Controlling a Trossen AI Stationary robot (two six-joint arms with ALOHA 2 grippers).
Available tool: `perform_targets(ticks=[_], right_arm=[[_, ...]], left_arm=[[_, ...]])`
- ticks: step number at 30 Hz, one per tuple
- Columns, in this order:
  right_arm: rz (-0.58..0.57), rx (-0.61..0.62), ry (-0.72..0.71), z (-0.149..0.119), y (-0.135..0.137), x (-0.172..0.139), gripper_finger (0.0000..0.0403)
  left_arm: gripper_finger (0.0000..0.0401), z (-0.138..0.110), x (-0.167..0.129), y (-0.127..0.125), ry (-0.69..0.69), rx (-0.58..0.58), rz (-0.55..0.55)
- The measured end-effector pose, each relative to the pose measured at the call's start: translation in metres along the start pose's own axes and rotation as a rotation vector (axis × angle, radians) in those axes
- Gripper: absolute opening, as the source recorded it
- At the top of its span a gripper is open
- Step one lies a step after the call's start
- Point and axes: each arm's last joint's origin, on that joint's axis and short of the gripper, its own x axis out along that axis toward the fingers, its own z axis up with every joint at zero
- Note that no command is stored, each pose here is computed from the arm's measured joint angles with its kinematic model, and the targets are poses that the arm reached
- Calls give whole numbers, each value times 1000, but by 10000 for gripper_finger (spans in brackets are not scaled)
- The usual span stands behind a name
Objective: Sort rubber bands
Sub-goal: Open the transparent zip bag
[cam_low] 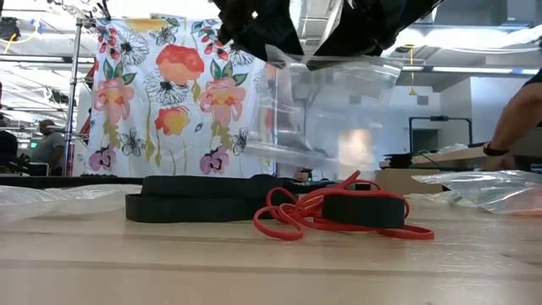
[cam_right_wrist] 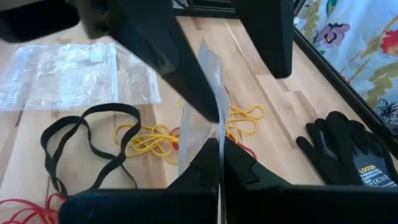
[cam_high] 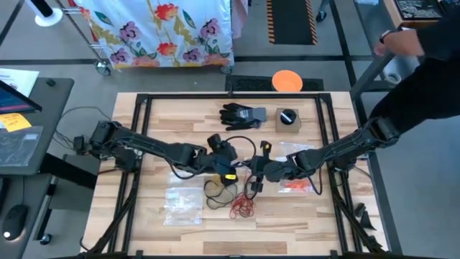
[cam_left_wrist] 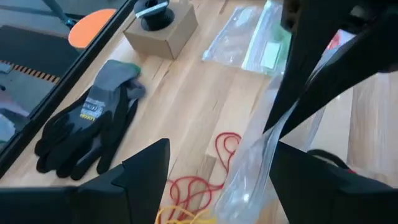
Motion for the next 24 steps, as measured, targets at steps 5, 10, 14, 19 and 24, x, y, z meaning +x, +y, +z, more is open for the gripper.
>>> perform_targets(ticks=[5,10,14,19,24], right_arm=[[-5,12,-3,1,-2,1,0],[-16,32,-14,2,-2,1,0],[-20,45,-24,3,-5,3,0],[-17,53,-21,4,-8,5,2],[67,124,-19,6,-11,8,32]], left_arm=[[242,-1,3,7,25,-25,38],[198,0,4,9,26,-44,46],[130,1,4,9,17,-28,43],[17,4,4,6,-16,25,28],[7,4,4,6,-17,32,27]])
